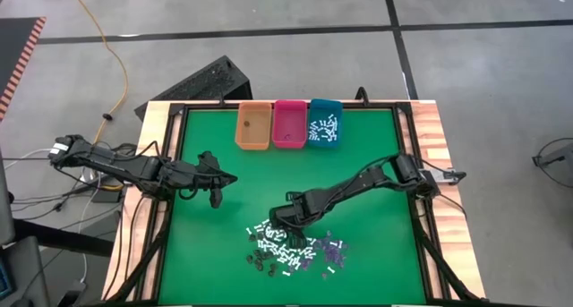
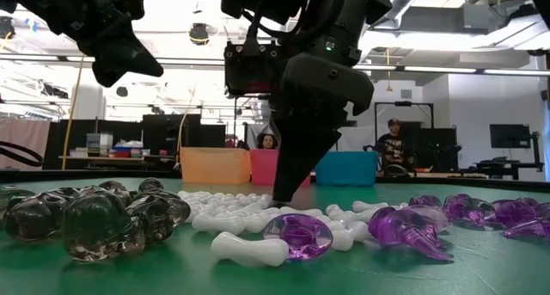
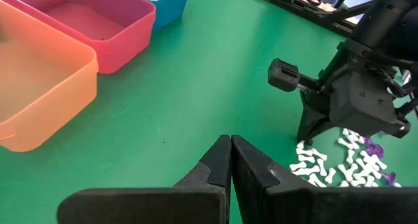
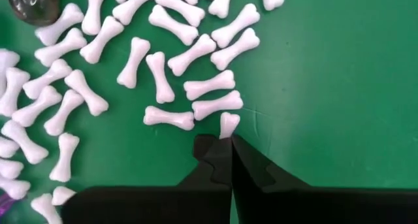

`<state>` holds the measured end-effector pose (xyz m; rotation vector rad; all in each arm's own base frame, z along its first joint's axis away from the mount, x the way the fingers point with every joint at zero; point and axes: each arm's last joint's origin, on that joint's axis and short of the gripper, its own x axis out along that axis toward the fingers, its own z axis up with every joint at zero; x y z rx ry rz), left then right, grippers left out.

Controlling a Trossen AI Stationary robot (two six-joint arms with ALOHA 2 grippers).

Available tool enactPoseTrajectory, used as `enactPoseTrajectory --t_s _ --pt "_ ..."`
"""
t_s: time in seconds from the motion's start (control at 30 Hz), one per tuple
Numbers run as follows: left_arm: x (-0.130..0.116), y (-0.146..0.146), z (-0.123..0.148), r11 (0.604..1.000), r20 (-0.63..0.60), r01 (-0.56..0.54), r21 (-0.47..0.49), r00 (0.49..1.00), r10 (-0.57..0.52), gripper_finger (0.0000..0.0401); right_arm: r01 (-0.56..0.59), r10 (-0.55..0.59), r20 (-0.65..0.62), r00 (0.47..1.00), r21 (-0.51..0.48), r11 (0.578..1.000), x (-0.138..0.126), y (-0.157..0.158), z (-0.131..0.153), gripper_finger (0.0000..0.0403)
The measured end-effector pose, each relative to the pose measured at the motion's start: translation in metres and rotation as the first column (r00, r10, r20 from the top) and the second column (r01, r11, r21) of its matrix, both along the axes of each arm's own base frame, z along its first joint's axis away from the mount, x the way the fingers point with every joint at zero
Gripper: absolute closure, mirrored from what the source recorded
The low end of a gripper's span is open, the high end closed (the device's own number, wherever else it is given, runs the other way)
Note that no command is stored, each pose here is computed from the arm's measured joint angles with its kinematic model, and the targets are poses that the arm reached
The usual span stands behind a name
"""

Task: Sort Halloween decoration
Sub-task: Put the white bone toy into the blue bin

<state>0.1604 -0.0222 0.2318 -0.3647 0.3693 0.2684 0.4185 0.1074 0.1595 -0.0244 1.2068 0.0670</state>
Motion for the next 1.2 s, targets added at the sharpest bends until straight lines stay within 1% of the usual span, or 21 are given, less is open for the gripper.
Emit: enactPoseTrajectory --t_s 0.1,0.17,0.23,0.37,0.53,0.63,0.7,0.77,0.87,0.9,0.97,1.1,1.2 --pt "0.0 0.0 0.0 1.0 -0.001 0.0 0.0 1.0 0.0 0.0401 -0.008 0.008 0.002 1.0 -0.011 1.0 -0.003 -0.011 0.013 0.0381" --pt "0.0 0.0 0.0 1.0 -0.001 0.0 0.0 1.0 0.0 0.0401 -0.003 0.003 0.015 1.0 -0.02 1.0 -0.007 -0.025 0.03 0.0386" --pt "0.0 0.0 0.0 1.0 -0.001 0.0 0.0 1.0 0.0 0.0401 0.015 -0.013 0.039 0.999 -0.046 0.999 -0.011 -0.039 0.048 0.0386" --pt "0.0 0.0 0.0 1.0 -0.001 0.0 0.0 1.0 0.0 0.0401 0.052 -0.051 0.007 0.999 -0.12 0.991 -0.026 -0.075 0.073 0.0377" --pt "0.0 0.0 0.0 1.0 -0.003 0.002 0.0 1.0 -0.002 0.0401 0.149 -0.15 0.008 0.989 -0.192 0.97 -0.052 -0.135 0.111 0.0379" --pt "0.0 0.0 -0.001 1.0 -0.007 0.002 0.0 1.0 -0.002 0.0401 0.226 -0.231 -0.003 0.973 -0.207 0.952 -0.069 -0.175 0.123 0.0382" --pt "0.0 0.0 -0.001 1.0 -0.009 0.002 0.0 1.0 -0.002 0.0401 0.297 -0.305 -0.006 0.952 -0.213 0.931 -0.082 -0.203 0.13 0.0377" --pt "0.0 0.0 -0.001 1.0 -0.009 0.002 -0.002 1.0 -0.002 0.0401 0.379 -0.389 -0.001 0.921 -0.215 0.9 -0.095 -0.23 0.135 0.0369" --pt "0.0 0.0 -0.001 1.0 -0.009 0.006 -0.005 1.0 -0.006 0.0401 0.494 -0.507 -0.007 0.862 -0.21 0.844 -0.11 -0.267 0.133 0.0361" --pt "0.0 0.0 -0.001 1.0 -0.009 0.006 -0.005 1.0 -0.006 0.0401 0.527 -0.541 -0.013 0.841 -0.21 0.824 -0.114 -0.277 0.13 0.036" --pt "0.0 0.0 -0.001 1.0 -0.009 0.005 -0.006 1.0 -0.005 0.0401 0.566 -0.582 -0.025 0.813 -0.202 0.799 -0.121 -0.294 0.126 0.0359" --pt "0.0 0.0 -0.001 1.0 -0.008 0.006 -0.01 1.0 -0.006 0.0401 0.594 -0.603 -0.046 0.796 -0.126 0.794 -0.123 -0.316 0.111 0.0356" --pt "0.0 0.0 -0.001 1.0 -0.007 0.005 -0.014 1.0 -0.006 0.0401 0.599 -0.604 -0.056 0.795 -0.088 0.796 -0.12 -0.323 0.102 0.0346"
